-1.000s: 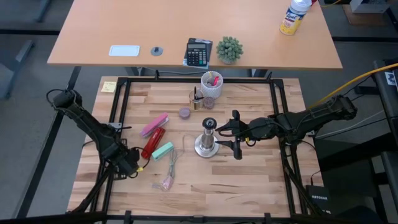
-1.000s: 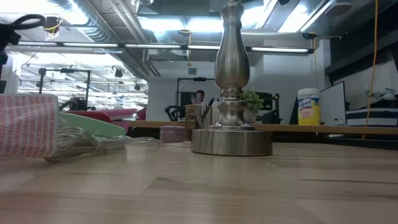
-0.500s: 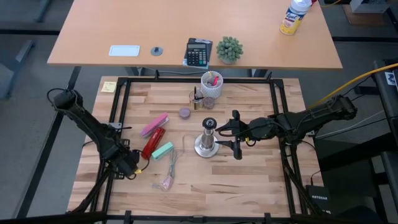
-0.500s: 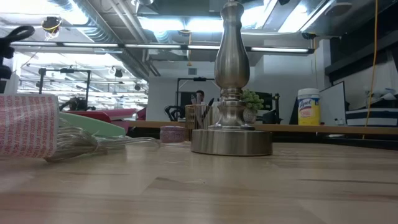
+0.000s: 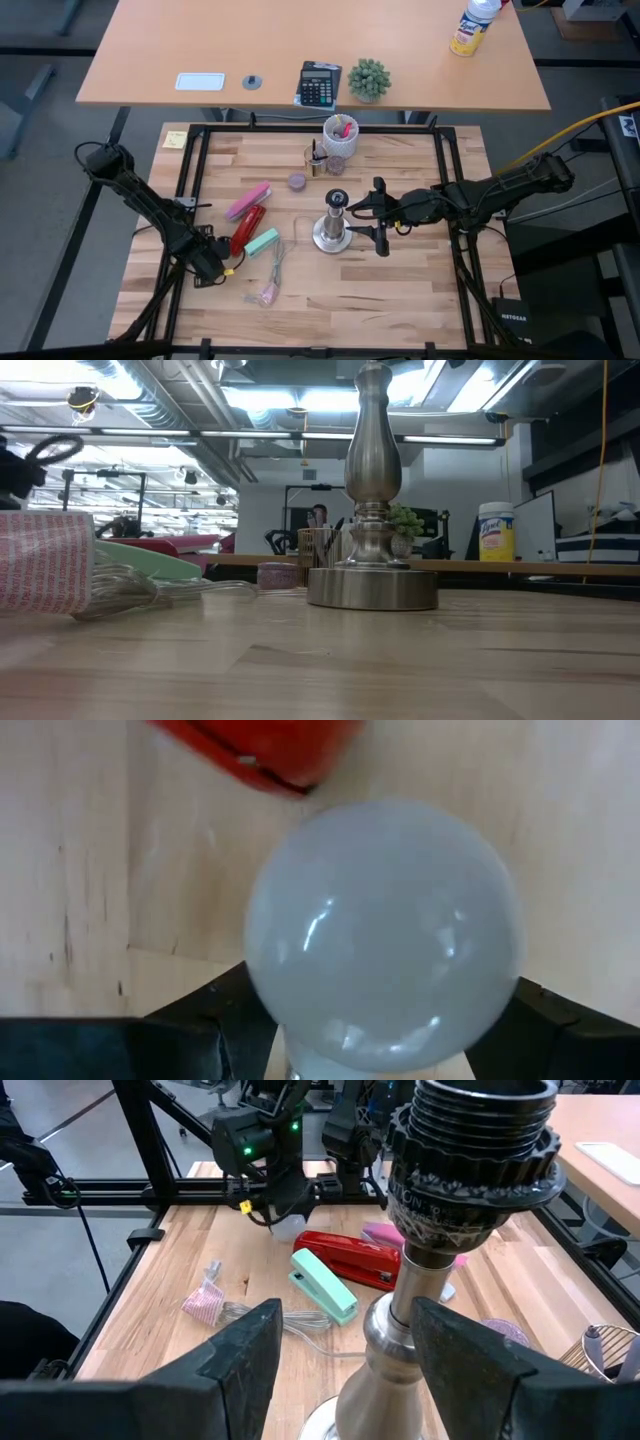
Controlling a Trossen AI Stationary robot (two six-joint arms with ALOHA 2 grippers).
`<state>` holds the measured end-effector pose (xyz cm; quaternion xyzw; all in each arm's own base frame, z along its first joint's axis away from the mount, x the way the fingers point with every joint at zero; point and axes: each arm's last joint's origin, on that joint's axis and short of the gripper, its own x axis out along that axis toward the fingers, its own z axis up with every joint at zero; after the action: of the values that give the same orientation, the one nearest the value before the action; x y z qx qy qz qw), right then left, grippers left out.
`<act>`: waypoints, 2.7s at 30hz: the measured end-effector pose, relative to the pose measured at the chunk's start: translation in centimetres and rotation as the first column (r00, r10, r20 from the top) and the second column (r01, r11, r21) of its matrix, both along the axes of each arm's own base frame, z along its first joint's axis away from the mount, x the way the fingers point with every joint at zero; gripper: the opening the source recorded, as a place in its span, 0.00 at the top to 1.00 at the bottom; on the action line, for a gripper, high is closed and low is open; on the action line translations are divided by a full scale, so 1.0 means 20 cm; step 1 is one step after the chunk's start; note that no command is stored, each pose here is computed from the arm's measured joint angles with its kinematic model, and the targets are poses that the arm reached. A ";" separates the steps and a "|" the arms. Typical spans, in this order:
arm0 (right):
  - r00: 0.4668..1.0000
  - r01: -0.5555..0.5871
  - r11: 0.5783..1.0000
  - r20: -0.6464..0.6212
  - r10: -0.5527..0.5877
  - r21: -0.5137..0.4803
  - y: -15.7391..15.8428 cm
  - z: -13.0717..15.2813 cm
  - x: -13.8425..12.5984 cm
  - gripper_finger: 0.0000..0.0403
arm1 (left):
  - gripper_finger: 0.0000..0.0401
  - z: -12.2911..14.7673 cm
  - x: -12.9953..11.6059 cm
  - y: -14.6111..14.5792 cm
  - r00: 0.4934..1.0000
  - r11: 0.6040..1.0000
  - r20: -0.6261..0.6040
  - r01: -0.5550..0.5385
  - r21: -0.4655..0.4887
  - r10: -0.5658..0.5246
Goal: Screw lightbulb
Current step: Insert the lightbulb to the lamp
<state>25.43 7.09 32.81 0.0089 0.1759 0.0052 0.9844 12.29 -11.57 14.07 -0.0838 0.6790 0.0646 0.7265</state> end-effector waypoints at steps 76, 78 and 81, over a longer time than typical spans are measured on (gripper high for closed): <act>0.989 0.149 0.986 0.022 -0.148 -0.074 -0.02 0.00 0.00 0.44 | 0.44 0.72 0.67 0.27 -0.207 0.968 0.950 -0.035 -0.247 0.234; 0.988 0.157 0.984 0.023 -0.155 -0.081 -0.03 0.00 0.00 0.44 | 0.44 0.75 0.66 0.31 -0.285 0.974 0.942 -0.088 -0.209 0.176; 0.988 0.157 0.984 0.024 -0.156 -0.081 -0.03 0.00 0.00 0.44 | 0.44 0.80 0.66 0.36 -0.361 0.966 0.928 -0.198 -0.167 0.087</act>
<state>25.42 6.58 32.88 -0.0181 0.1661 -0.0793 0.9827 25.43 -4.37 30.14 -0.1607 -0.2220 0.0831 0.9581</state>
